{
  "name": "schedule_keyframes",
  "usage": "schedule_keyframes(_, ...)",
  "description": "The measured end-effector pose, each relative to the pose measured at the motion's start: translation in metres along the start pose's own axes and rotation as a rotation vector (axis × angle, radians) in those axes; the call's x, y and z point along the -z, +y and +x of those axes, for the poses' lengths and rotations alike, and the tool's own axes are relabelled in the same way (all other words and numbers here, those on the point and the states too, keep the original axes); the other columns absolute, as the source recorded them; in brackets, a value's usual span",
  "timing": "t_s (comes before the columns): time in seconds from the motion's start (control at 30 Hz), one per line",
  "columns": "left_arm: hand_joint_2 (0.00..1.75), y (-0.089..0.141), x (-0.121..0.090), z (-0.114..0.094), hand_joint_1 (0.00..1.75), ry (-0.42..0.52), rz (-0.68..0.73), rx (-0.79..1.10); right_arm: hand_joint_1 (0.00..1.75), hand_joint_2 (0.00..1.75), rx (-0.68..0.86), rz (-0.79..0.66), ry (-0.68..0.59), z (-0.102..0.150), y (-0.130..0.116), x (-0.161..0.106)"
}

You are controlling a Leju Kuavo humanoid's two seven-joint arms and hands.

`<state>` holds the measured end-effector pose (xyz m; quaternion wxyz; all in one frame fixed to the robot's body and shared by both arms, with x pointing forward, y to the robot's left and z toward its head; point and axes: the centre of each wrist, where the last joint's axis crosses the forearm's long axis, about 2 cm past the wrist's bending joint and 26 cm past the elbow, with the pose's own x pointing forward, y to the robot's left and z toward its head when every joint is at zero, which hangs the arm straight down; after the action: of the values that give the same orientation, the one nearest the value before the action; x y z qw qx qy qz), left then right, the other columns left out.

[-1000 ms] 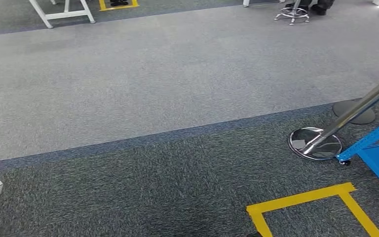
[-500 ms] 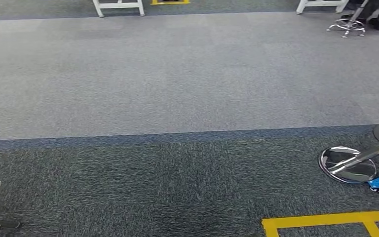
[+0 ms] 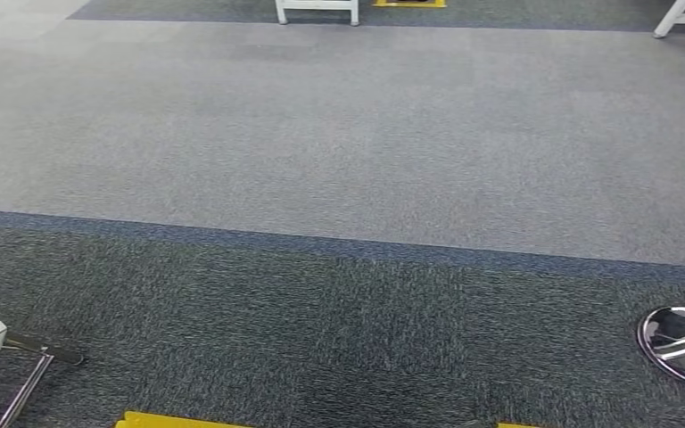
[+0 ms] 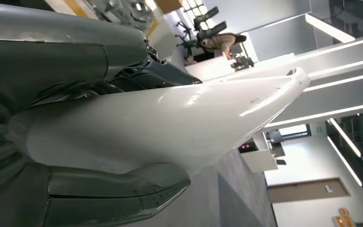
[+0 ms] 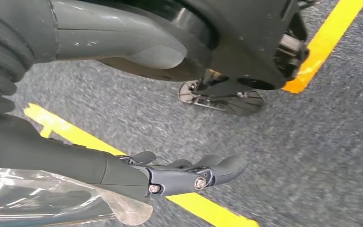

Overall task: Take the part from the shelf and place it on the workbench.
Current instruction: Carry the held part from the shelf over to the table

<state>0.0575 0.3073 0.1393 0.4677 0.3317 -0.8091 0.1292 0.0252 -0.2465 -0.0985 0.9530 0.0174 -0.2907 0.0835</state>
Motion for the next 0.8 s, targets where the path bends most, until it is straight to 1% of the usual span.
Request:
schedule_keyframes(0.17,1.75,-0.004,0.001,0.001,1.75,-0.007,0.0,-0.004,0.0,1.75,-0.01,0.001,-0.014,0.004,-0.001,0.001)
schedule_keyframes(0.3,1.75,-0.003,0.005,0.004,1.75,-0.033,0.034,0.042,0.0,1.75,-0.018,0.006,-0.032,0.011,-0.001,0.003)
schedule_keyframes(0.53,1.75,-0.003,0.012,0.01,1.75,-0.069,0.089,0.071,0.0,1.75,-0.028,0.012,-0.015,0.004,-0.001,-0.001)
schedule_keyframes(0.8,1.75,-0.003,0.014,0.015,1.75,-0.086,0.121,0.081,0.0,1.75,-0.043,0.015,-0.022,0.006,-0.002,-0.001)
